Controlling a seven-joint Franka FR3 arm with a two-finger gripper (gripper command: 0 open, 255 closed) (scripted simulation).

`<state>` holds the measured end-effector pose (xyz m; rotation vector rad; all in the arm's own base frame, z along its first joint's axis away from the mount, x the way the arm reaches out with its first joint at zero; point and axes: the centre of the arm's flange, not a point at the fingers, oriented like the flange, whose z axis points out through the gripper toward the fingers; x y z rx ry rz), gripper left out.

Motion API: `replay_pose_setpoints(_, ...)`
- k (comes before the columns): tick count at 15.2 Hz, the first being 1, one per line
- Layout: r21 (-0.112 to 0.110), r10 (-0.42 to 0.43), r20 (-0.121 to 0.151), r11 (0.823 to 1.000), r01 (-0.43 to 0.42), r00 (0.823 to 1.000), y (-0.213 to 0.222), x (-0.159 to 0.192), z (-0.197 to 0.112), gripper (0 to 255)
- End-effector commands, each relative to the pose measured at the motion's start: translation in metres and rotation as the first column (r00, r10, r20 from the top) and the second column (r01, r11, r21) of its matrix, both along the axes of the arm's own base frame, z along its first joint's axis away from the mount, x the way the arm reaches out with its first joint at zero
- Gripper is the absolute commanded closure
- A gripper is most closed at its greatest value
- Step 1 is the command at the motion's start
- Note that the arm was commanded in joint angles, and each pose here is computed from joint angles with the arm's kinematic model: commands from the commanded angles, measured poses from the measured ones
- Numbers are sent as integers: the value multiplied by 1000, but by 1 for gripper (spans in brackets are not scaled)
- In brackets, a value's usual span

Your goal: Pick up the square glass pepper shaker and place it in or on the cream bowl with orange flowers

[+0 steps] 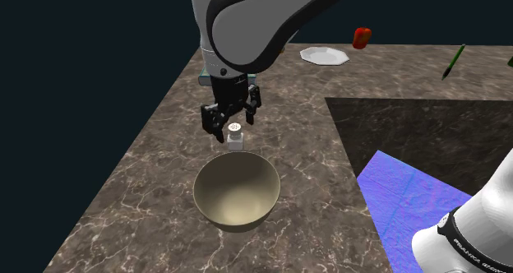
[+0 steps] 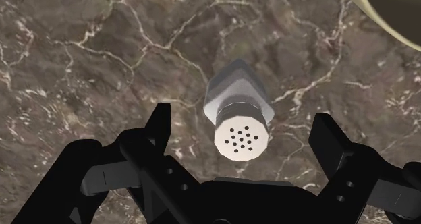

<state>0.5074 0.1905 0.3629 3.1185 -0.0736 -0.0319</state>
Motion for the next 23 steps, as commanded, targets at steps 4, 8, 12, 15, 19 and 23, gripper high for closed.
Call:
replay_pose_setpoints(4, 0, 0, 0, 1000, 0, 1000, 0, 0, 0, 255)
replay_pose_setpoints(8, 0, 0, 0, 1000, 0, 1000, 0, 0, 0, 255)
replay_pose_setpoints(12, 0, 0, 0, 1000, 0, 1000, 0, 0, 11, 255)
replay_pose_setpoints(15, 0, 0, 0, 1000, 0, 1000, 0, 0, 26, 255)
replay_pose_setpoints(19, 0, 0, 0, 1000, 0, 1000, 0, 0, 47, 255)
replay_pose_setpoints(23, 0, 0, 0, 1000, 0, 1000, 0, 0, 69, 255)
